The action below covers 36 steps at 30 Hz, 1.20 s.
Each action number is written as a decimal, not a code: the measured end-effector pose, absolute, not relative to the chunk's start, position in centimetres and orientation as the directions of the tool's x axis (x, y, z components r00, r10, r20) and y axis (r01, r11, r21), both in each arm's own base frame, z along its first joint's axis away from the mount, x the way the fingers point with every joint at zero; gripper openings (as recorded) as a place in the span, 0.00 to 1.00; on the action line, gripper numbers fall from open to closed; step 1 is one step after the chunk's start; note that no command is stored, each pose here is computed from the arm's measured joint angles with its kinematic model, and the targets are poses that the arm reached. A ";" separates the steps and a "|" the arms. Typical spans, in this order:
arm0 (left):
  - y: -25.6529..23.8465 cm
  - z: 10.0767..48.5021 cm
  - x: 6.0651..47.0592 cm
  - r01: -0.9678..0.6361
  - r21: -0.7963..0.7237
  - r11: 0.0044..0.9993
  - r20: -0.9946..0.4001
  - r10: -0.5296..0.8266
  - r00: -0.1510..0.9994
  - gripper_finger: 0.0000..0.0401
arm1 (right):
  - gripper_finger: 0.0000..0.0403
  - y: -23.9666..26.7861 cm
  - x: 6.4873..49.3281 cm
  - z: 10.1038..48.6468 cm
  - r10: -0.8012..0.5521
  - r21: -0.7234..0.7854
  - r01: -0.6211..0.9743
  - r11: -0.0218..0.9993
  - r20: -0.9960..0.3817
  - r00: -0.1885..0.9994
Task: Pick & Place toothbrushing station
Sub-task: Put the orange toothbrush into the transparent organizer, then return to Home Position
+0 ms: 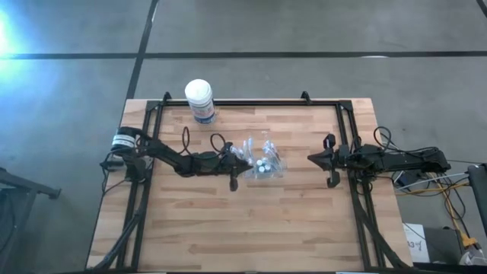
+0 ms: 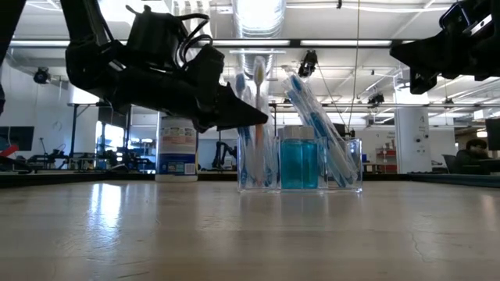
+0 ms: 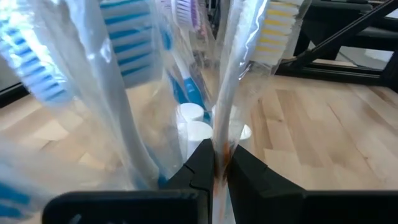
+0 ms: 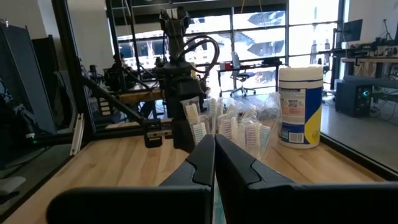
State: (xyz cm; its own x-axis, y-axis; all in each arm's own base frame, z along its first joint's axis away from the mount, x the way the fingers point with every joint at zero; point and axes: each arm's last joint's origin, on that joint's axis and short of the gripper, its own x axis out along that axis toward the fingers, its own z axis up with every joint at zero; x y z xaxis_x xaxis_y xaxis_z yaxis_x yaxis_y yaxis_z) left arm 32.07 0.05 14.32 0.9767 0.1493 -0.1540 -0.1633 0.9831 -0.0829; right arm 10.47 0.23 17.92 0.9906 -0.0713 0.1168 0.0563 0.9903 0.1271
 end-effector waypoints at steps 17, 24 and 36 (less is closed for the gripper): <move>-0.2 15.5 31.4 -0.079 -0.062 0.995 -0.200 0.065 0.978 0.29 | 0.02 0.2 10.5 17.9 -0.072 0.143 0.055 0.988 0.116 0.991; -0.2 17.4 30.7 -0.062 -0.038 0.997 -0.178 0.054 0.983 0.37 | 0.02 0.2 10.5 17.9 -0.072 0.142 0.055 0.988 0.116 0.991; -0.2 23.6 27.5 -0.042 0.066 0.997 -0.090 0.047 0.995 0.39 | 0.02 0.2 10.5 17.9 -0.072 0.145 0.055 0.988 0.115 0.991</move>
